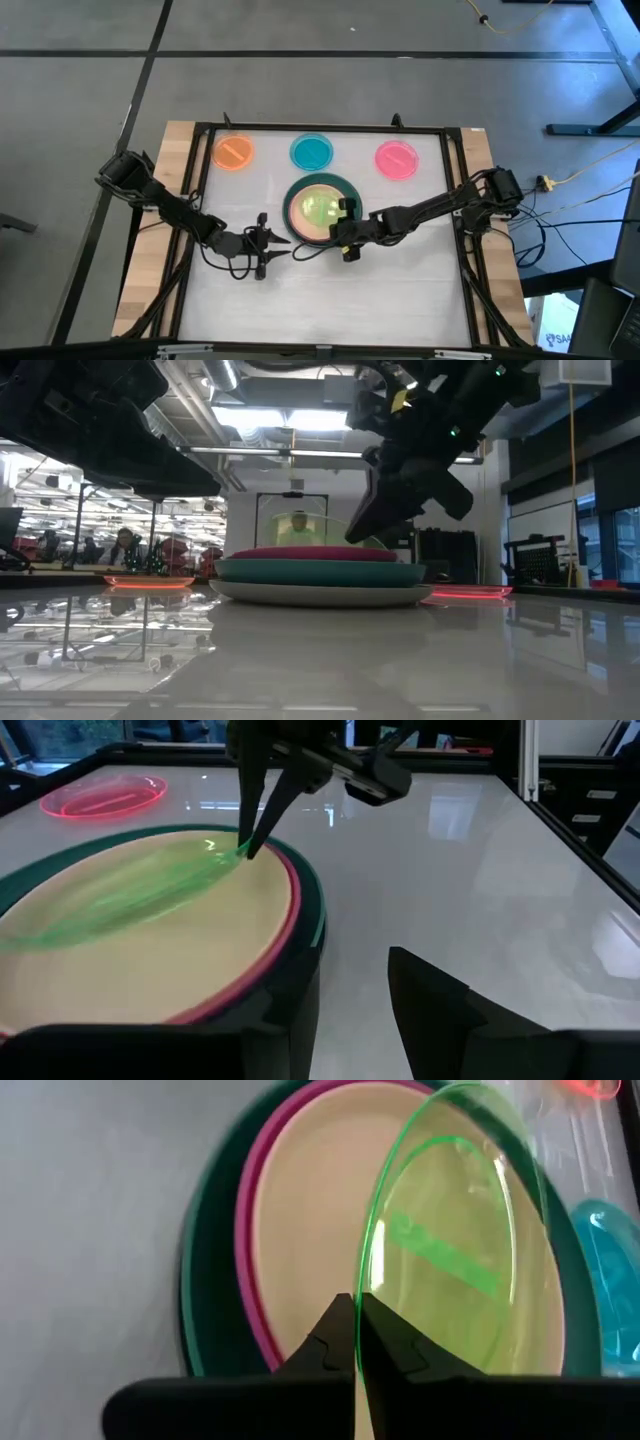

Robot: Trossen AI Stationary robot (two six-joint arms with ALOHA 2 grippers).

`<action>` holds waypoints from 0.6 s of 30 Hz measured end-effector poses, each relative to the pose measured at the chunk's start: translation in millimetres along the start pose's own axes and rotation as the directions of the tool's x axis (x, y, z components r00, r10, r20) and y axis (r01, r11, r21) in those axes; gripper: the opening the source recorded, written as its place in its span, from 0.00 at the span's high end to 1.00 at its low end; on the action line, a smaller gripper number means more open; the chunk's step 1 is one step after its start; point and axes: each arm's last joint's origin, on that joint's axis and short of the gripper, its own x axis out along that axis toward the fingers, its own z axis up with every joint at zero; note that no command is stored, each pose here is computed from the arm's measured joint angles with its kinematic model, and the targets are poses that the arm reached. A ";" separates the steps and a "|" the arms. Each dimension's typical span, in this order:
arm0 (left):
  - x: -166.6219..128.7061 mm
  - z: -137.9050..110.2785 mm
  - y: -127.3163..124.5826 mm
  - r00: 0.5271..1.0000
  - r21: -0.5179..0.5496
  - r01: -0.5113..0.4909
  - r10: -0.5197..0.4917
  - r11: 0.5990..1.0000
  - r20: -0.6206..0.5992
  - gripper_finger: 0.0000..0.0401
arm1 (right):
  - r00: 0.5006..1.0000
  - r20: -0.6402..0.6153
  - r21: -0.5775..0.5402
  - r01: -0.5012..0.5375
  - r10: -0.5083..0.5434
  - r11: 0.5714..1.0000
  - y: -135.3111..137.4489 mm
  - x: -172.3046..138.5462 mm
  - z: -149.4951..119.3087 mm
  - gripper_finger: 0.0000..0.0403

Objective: Stack plastic plates
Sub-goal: Stack the light green plate on top of the beige plate

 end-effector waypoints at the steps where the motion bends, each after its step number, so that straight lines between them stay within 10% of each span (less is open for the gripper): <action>1: 0.0 0.0 0.0 1.000 0.000 0.000 0.000 1.000 0.000 0.72 | 1.000 -0.006 -0.002 0.000 0.000 1.000 0.0 0.0 -0.6 1.00; 18: 0.0 0.1 0.0 1.000 -0.007 0.000 0.000 1.000 0.000 0.72 | 0.999 -0.029 0.030 -0.018 0.019 0.999 -1.2 0.8 -3.4 0.93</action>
